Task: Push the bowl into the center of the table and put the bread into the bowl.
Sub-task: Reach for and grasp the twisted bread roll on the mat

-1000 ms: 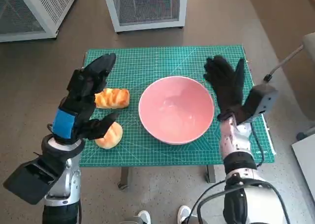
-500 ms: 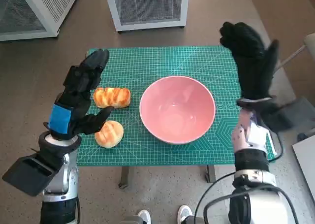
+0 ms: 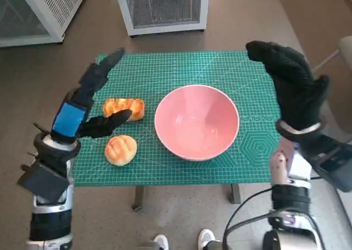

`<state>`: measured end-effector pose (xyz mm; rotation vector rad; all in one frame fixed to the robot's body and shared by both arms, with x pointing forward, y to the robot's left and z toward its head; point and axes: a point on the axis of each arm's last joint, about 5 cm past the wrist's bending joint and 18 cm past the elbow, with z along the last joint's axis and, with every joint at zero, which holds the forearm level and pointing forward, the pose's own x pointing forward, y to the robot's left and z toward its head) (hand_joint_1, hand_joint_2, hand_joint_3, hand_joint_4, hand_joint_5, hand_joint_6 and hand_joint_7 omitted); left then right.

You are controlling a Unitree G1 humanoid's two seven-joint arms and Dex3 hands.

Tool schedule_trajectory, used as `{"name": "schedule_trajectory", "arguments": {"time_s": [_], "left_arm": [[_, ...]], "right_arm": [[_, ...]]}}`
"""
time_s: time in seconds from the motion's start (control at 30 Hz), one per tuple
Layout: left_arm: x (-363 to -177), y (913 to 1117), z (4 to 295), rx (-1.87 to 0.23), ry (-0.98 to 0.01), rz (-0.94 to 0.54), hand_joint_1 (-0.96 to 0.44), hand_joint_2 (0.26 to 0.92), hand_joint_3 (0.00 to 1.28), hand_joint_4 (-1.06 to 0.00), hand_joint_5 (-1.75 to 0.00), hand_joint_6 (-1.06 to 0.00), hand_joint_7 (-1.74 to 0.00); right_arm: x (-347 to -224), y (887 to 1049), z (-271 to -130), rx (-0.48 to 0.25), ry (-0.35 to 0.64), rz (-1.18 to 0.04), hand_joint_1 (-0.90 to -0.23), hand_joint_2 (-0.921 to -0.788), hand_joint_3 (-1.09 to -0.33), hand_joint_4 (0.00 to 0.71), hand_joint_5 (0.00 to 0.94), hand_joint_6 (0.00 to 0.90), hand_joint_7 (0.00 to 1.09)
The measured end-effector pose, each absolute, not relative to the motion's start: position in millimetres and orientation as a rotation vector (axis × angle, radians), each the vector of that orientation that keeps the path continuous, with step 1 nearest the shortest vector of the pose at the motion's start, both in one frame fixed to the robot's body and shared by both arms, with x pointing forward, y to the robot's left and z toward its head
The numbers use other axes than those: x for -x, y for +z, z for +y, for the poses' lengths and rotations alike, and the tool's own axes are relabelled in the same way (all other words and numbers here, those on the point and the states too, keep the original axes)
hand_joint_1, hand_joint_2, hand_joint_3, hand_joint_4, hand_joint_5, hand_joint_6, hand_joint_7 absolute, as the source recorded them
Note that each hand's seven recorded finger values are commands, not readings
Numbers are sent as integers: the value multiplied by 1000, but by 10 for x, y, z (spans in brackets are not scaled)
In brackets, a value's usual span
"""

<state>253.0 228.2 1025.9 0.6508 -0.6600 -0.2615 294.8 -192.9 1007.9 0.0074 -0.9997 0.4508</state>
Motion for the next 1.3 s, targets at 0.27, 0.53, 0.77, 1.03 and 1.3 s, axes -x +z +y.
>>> {"name": "schedule_trajectory", "arguments": {"time_s": [0.27, 0.53, 0.77, 1.03, 1.3], "left_arm": [[-2600, 10445, 2304, -823, -287, -449, -308, 782, 3, -85, -1, -56, -241], [-2703, 10508, 2161, -1007, -278, -290, -137, 762, 1, -21, -2, -89, -180], [-2805, 10562, 2020, -1117, -275, -122, 11, 760, 1, -1, 1, -104, -145], [-2956, 10555, 1952, -1163, -283, 40, 25, 762, 2, 1, 1, -123, -125], [-3133, 10466, 1923, -1205, -275, 172, 12, 762, 2, 1, 1, -142, -113]], "right_arm": [[-2881, 10082, -1906, -12, 486, -998, -471, -921, -508, 389, 5, 93, 632], [-2871, 10095, -1896, -13, 497, -996, -459, -921, -504, 390, 4, 92, 627], [-2869, 10096, -1898, -13, 498, -993, -461, -921, -504, 390, 4, 91, 625], [-2865, 10093, -1903, -13, 495, -992, -461, -921, -505, 389, 3, 91, 623], [-2863, 10087, -1908, -15, 493, -987, -461, -921, -506, 388, 2, 90, 623]]}}
